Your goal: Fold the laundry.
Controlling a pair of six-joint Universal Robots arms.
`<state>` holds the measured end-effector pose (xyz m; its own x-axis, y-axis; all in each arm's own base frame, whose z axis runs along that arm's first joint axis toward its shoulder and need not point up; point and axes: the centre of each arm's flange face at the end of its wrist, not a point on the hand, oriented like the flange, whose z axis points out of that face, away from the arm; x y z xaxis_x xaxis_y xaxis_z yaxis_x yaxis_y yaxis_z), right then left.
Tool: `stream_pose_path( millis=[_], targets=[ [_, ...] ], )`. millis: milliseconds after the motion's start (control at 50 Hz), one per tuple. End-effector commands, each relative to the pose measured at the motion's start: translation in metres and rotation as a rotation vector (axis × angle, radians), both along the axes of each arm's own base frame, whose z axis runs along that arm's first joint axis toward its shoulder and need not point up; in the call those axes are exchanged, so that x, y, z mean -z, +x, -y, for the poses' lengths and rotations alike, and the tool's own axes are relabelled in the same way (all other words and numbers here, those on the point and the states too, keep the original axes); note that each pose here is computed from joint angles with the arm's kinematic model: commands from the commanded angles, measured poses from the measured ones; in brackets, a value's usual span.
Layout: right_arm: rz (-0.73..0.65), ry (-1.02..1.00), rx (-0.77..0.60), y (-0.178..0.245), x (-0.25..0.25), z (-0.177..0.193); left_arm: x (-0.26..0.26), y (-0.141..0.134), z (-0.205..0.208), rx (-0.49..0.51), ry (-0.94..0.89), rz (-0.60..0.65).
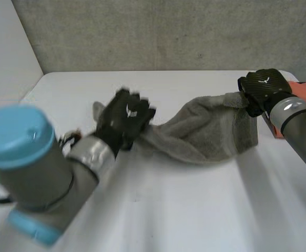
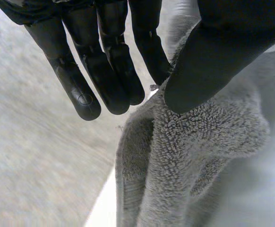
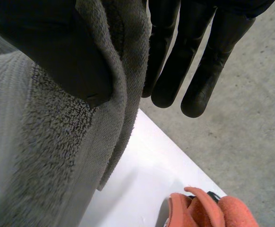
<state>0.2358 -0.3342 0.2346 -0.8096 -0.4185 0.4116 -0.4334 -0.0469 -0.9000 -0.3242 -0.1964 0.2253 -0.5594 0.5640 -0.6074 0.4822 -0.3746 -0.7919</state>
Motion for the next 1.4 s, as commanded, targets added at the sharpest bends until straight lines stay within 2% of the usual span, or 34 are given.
stream_pose_path(
  millis=[20,100,200,320,460,540,640,820,1060,1400],
  targets=[
    [-0.025,0.069,0.013,0.008,0.034,0.020,0.037,0.001,-0.034,-0.004,0.196,-0.024],
    [-0.042,0.088,0.046,0.013,0.053,0.031,0.061,-0.005,-0.030,-0.015,0.293,-0.024],
    [-0.065,0.081,0.098,0.013,0.058,0.038,0.053,-0.001,-0.017,-0.061,0.286,-0.049],
    [-0.045,0.035,0.126,0.005,0.031,0.033,0.000,0.041,0.025,-0.203,0.166,-0.165],
    [-0.076,0.002,0.121,-0.006,-0.002,0.007,-0.001,0.065,0.044,-0.158,0.189,-0.163],
    [-0.196,0.114,0.102,-0.017,0.011,-0.011,0.008,0.089,0.068,-0.165,0.232,-0.161],
    [-0.261,0.240,-0.004,-0.018,0.029,-0.042,0.025,0.097,0.086,-0.102,0.282,-0.158],
    [-0.254,0.346,-0.086,-0.021,0.051,-0.086,0.067,0.083,0.107,0.046,0.342,-0.091],
    [-0.252,0.373,-0.094,-0.026,0.077,-0.106,0.099,0.065,0.118,0.100,0.295,0.025],
    [-0.249,0.371,-0.101,-0.024,0.088,-0.111,0.114,0.052,0.132,0.119,0.289,0.030]
  ],
)
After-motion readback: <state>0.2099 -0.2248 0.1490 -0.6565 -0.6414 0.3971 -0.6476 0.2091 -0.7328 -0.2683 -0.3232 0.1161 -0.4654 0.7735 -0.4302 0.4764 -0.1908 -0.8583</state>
